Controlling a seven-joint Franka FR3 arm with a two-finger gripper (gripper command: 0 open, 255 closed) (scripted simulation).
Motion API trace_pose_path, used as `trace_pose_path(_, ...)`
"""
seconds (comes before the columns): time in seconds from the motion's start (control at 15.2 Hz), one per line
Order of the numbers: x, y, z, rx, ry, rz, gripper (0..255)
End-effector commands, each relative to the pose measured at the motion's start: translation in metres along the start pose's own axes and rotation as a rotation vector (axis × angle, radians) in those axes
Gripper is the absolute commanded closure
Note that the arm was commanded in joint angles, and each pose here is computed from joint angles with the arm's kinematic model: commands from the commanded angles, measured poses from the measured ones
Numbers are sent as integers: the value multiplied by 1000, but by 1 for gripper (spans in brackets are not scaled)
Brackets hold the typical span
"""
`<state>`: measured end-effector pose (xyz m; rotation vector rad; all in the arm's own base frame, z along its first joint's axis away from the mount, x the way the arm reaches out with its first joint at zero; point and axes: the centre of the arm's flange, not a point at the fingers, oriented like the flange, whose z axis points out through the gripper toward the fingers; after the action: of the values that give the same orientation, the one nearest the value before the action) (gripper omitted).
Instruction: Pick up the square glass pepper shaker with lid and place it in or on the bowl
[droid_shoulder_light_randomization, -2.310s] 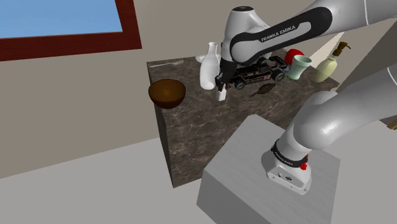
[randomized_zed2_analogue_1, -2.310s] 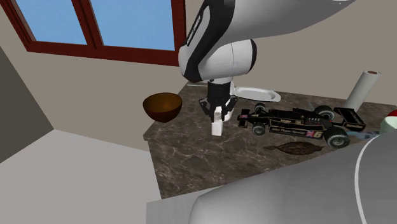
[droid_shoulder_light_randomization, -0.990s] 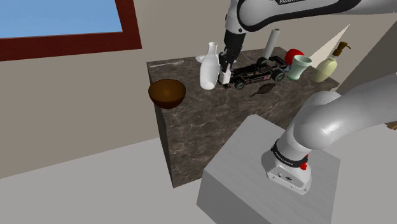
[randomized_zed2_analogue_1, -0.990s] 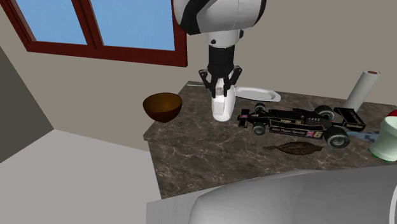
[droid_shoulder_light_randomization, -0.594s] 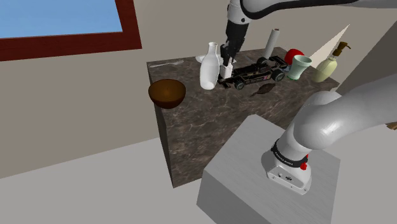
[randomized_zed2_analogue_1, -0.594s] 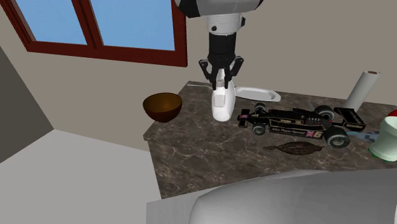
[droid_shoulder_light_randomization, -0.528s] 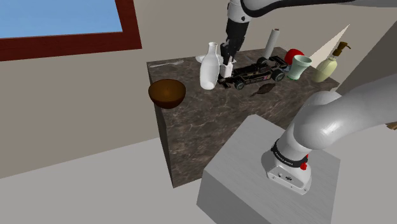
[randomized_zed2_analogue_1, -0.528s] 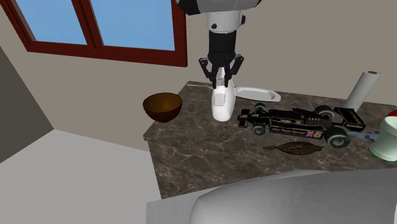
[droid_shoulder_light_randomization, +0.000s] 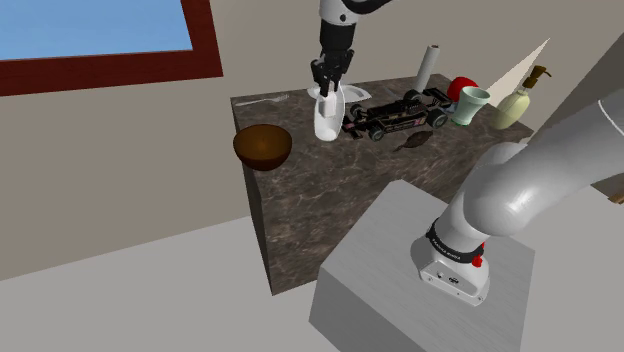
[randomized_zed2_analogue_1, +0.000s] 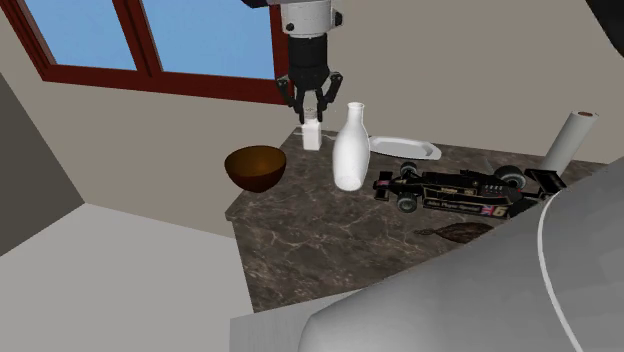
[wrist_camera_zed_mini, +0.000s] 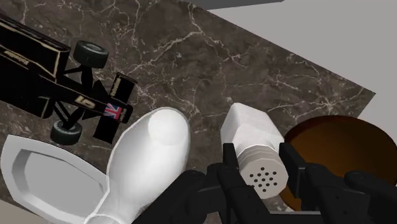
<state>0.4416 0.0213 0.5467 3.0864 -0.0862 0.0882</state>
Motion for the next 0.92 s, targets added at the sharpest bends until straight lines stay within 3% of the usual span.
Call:
trace_pose_path(0.0, 18, -24, -3, 1, 0, 0, 255)
trace_pose_path(0.86, 114, -140, -19, 1, 0, 0, 255)
